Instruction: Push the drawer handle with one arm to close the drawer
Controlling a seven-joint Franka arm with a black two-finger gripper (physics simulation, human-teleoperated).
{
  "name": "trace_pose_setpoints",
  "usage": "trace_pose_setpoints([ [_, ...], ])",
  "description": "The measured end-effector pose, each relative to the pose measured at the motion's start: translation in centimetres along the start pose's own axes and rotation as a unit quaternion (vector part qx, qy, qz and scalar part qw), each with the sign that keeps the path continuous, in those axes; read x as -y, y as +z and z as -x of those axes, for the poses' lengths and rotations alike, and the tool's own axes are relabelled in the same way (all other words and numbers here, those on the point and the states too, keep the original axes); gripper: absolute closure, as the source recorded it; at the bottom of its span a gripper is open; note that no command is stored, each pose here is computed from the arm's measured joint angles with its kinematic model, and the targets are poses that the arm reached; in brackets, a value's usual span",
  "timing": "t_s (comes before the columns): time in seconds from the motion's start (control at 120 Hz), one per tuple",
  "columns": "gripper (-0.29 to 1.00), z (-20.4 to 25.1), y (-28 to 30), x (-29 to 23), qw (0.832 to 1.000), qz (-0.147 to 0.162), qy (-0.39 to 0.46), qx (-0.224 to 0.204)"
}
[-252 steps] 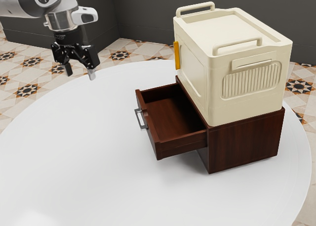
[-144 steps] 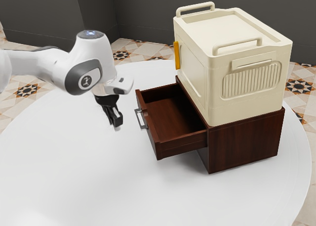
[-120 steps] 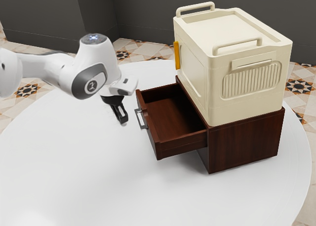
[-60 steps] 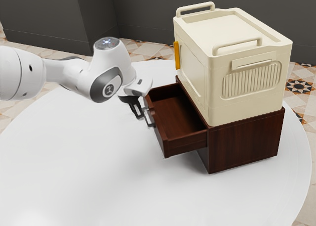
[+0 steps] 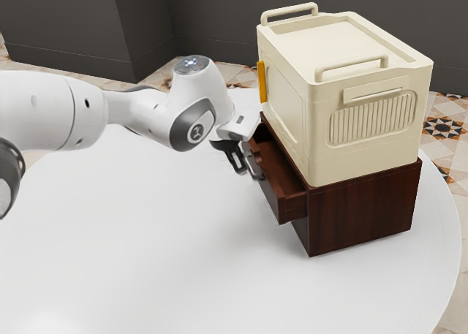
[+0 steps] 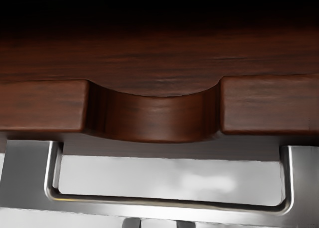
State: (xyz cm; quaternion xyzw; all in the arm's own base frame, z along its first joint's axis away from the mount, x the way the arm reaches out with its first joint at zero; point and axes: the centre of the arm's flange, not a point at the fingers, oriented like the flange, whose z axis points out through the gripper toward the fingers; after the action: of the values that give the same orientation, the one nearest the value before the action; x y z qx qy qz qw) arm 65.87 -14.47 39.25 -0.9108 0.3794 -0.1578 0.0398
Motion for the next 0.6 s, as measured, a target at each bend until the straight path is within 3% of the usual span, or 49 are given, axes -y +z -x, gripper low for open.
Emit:
trace_pose_setpoints([
  [0.6, 0.66, -4.3, 2.3, -0.2, 0.999, 0.0, 0.007, -0.043],
])
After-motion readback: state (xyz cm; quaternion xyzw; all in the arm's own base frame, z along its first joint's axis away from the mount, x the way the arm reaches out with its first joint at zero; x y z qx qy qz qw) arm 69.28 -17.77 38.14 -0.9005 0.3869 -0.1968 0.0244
